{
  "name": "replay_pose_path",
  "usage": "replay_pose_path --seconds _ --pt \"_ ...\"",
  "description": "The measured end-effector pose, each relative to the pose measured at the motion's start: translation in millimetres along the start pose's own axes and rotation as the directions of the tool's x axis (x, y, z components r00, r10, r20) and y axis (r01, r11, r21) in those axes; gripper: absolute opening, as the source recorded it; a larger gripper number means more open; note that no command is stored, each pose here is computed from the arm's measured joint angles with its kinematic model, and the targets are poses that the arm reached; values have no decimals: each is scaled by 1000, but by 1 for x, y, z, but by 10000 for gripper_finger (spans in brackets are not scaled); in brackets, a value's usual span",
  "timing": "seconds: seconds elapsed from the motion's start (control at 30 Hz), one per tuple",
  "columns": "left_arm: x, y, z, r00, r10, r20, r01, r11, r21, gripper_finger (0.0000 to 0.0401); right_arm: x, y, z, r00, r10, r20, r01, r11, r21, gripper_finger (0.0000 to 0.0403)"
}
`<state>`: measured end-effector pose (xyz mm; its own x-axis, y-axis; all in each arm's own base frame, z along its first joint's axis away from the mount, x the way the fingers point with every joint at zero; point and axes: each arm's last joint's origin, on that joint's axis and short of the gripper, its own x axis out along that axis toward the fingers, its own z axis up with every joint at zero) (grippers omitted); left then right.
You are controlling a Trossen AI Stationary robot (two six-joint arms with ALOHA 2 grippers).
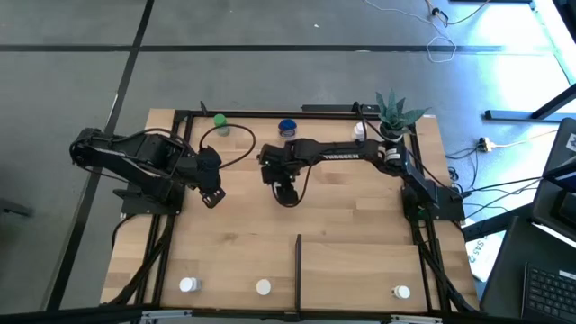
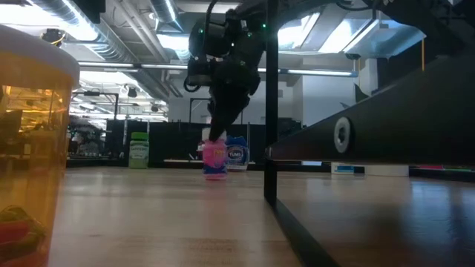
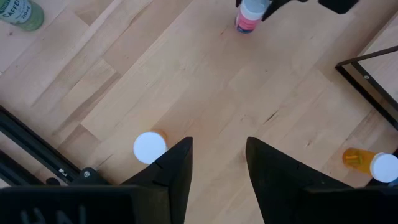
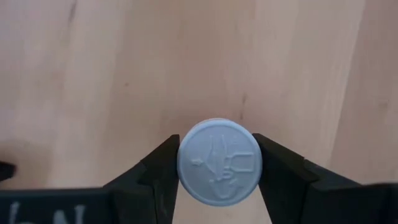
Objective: Pick and place medicine bottles onto shelf by color
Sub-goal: Put the pink pill bottle onto the shelf
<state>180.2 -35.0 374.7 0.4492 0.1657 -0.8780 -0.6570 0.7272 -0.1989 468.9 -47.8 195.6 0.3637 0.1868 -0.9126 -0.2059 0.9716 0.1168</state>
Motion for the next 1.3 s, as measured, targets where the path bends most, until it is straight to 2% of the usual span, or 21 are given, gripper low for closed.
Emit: replay_pose_path --seconds 0.2,0.43,0.57,0.67,0.83,1.13,1.3 --pt "0 0 0 1000 0 0 0 1000 0 144 -23 16 14 999 -33 -23 32 999 -31 180" --pt "0 0 0 1000 0 0 0 1000 0 144 -66 36 33 999 -33 -4 33 997 -64 180" --pt "0 0 0 1000 0 0 0 1000 0 144 -92 48 40 995 -99 -4 99 993 -59 180" --pt "0 0 0 1000 0 0 0 1000 0 144 -105 59 37 991 -132 -10 131 990 -49 180" --pt "0 0 0 1000 0 0 0 1000 0 144 -121 82 30 992 -110 -63 111 994 1 180" --pt "0 0 0 1000 -1 0 1 1000 0 144 -146 141 21 990 -114 -81 116 993 11 181" --pt "0 0 0 1000 -1 0 1 1000 0 144 -168 172 9 984 -150 -92 158 985 77 181"
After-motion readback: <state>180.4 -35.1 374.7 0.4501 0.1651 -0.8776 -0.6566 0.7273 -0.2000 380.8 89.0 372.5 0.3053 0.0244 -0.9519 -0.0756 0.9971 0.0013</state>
